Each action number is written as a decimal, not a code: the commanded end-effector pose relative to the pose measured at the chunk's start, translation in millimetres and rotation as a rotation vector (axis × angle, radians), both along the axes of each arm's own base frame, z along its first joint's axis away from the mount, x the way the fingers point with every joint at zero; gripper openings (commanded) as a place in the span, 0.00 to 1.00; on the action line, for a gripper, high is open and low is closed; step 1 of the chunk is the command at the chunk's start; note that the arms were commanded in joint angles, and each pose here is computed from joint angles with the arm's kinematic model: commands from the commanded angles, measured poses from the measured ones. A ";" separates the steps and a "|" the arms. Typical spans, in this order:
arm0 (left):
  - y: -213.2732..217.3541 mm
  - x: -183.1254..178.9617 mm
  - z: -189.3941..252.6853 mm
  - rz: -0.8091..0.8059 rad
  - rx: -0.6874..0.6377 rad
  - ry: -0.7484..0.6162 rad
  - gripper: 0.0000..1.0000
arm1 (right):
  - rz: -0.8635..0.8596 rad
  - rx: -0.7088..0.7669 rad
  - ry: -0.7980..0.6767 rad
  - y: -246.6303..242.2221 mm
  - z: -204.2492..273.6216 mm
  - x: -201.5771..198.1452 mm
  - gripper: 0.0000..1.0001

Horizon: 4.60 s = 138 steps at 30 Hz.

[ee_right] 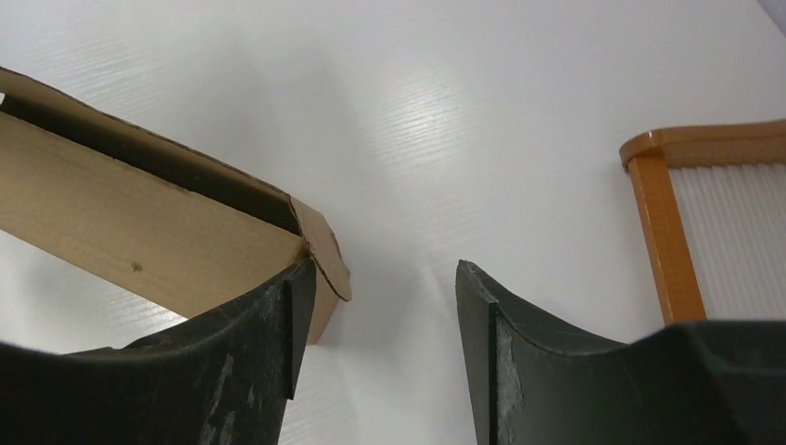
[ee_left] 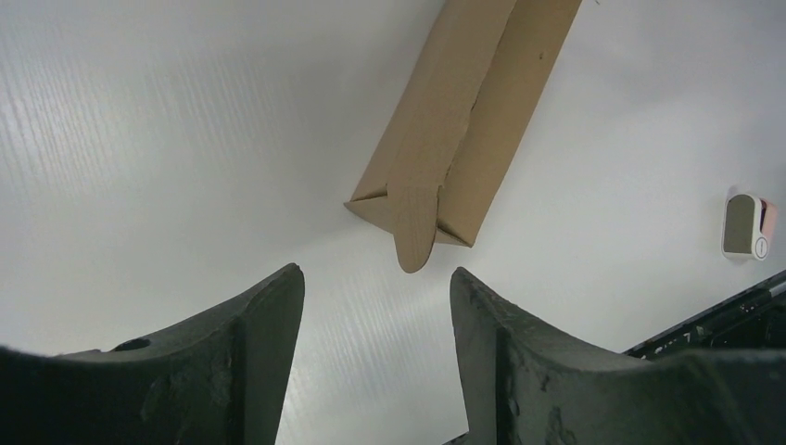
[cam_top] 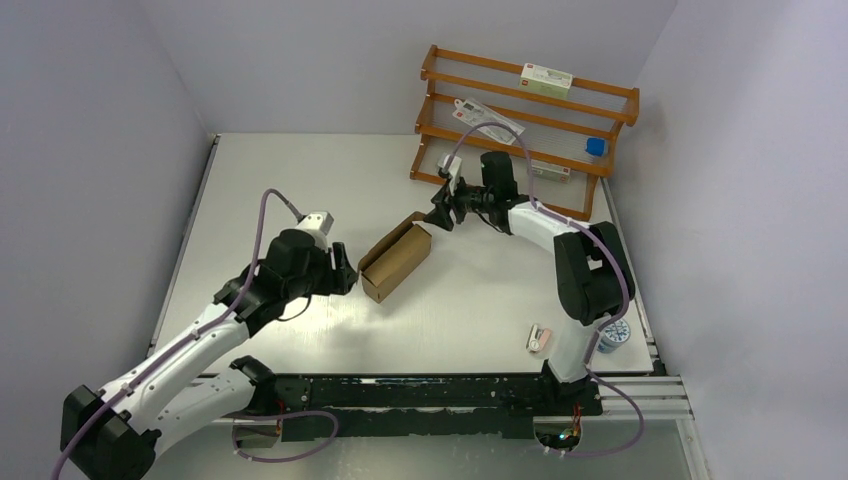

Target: Fold the paper box

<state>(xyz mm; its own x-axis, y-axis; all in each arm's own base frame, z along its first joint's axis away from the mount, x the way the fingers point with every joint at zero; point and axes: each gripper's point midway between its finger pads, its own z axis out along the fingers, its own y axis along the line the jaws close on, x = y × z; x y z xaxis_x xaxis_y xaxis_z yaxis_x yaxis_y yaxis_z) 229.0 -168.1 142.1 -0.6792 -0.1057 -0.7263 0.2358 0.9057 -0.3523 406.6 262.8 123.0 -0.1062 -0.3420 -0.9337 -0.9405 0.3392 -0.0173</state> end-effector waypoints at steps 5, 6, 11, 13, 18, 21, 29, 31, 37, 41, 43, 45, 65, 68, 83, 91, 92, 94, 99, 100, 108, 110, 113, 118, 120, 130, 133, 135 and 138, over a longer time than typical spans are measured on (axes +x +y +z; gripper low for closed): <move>-8.3 -2.4 -7.2 -0.022 -0.032 0.023 0.61 | 0.108 0.016 0.004 8.3 3.6 -4.0 0.52; -8.9 -2.2 -8.0 -0.023 -0.032 0.024 0.60 | 0.112 0.020 0.006 8.7 4.5 -5.2 0.50; -15.6 -1.5 -11.7 -0.035 -0.040 0.043 0.53 | 0.118 0.031 0.023 9.1 9.8 -11.3 0.38; -18.4 -1.9 -12.1 -0.042 -0.041 0.048 0.50 | 0.116 0.032 0.030 8.4 12.6 -14.5 0.35; -23.9 -1.8 -12.6 -0.049 -0.048 0.051 0.47 | 0.099 0.036 0.036 5.6 16.9 -20.7 0.27; -27.6 -0.6 -15.1 -0.055 -0.047 0.060 0.47 | 0.094 0.039 0.049 5.6 15.6 -23.9 0.23; -38.3 0.5 -14.0 -0.079 -0.038 0.067 0.48 | 0.072 0.013 0.029 4.2 11.1 -25.4 0.28; -35.0 2.0 -14.2 -0.061 -0.023 0.061 0.47 | 0.074 0.000 0.015 4.8 12.2 -19.7 0.30; -34.7 2.4 -15.4 -0.055 -0.022 0.059 0.38 | 0.121 -0.012 0.022 11.3 14.7 -16.3 0.35; -36.6 3.3 -16.6 -0.062 -0.016 0.063 0.30 | 0.142 -0.010 0.019 15.4 12.7 -18.1 0.36; -37.6 3.7 -16.4 -0.066 -0.014 0.063 0.27 | 0.152 -0.017 0.029 16.6 9.3 -18.5 0.37; -37.7 4.1 -16.0 -0.066 -0.012 0.061 0.25 | 0.162 -0.024 0.038 17.7 6.2 -19.3 0.37; -49.7 12.7 -16.5 -0.075 -0.015 0.077 0.06 | 0.136 -0.033 0.086 25.1 -3.3 -48.4 0.12; -50.4 13.9 -15.7 -0.074 -0.012 0.079 0.05 | 0.100 -0.042 0.086 23.5 -5.7 -50.2 0.11; -70.3 6.5 -13.4 -0.115 -0.086 0.100 0.05 | -0.063 -0.007 0.082 33.1 -11.6 -50.0 0.11; -74.3 4.8 -20.6 -0.082 -0.089 0.146 0.07 | -0.120 -0.016 0.064 42.8 -16.9 -54.2 0.11; -74.2 5.6 -20.1 -0.076 -0.089 0.147 0.08 | -0.127 -0.012 0.062 42.3 -15.4 -54.9 0.11; -73.5 6.6 -19.4 -0.072 -0.083 0.146 0.08 | -0.144 -0.008 0.061 39.7 -13.1 -55.5 0.12; -62.3 9.5 -18.0 -0.039 -0.035 0.127 0.08 | -0.230 0.007 0.047 25.3 2.6 -52.1 0.20; -60.4 9.5 -18.2 -0.035 -0.028 0.125 0.08 | -0.242 0.019 0.049 23.1 8.6 -52.1 0.23; -56.2 8.1 -19.3 -0.043 0.009 0.131 0.19 | -0.394 0.084 0.090 -5.3 33.9 -36.7 0.42; -53.3 8.2 -15.2 -0.043 0.022 0.122 0.26 | -0.428 0.095 0.104 -10.5 34.9 -36.7 0.45; -49.4 10.4 1.3 -0.042 0.021 0.079 0.40 | -0.498 0.111 0.170 -17.7 26.5 -39.1 0.49; -28.1 29.4 52.6 0.022 0.075 -0.045 0.63 | -0.606 0.139 0.220 -32.6 14.6 -44.6 0.51; -14.4 43.0 69.8 0.067 0.093 -0.081 0.67 | -0.657 0.128 0.236 -41.3 7.7 -45.0 0.51; 4.0 123.2 16.3 0.139 0.071 0.088 0.64 | -0.743 0.102 0.301 -56.8 -23.0 -57.1 0.51; -13.8 136.1 -16.2 0.101 0.051 0.161 0.61 | -0.723 0.110 0.341 -52.1 -31.3 -64.6 0.50; -24.3 143.2 -35.9 0.073 0.039 0.204 0.60 | -0.713 0.106 0.355 -49.5 -35.9 -68.8 0.50; -40.7 146.4 -60.5 0.018 0.015 0.260 0.56 | -0.689 0.092 0.363 -40.6 -41.1 -75.8 0.50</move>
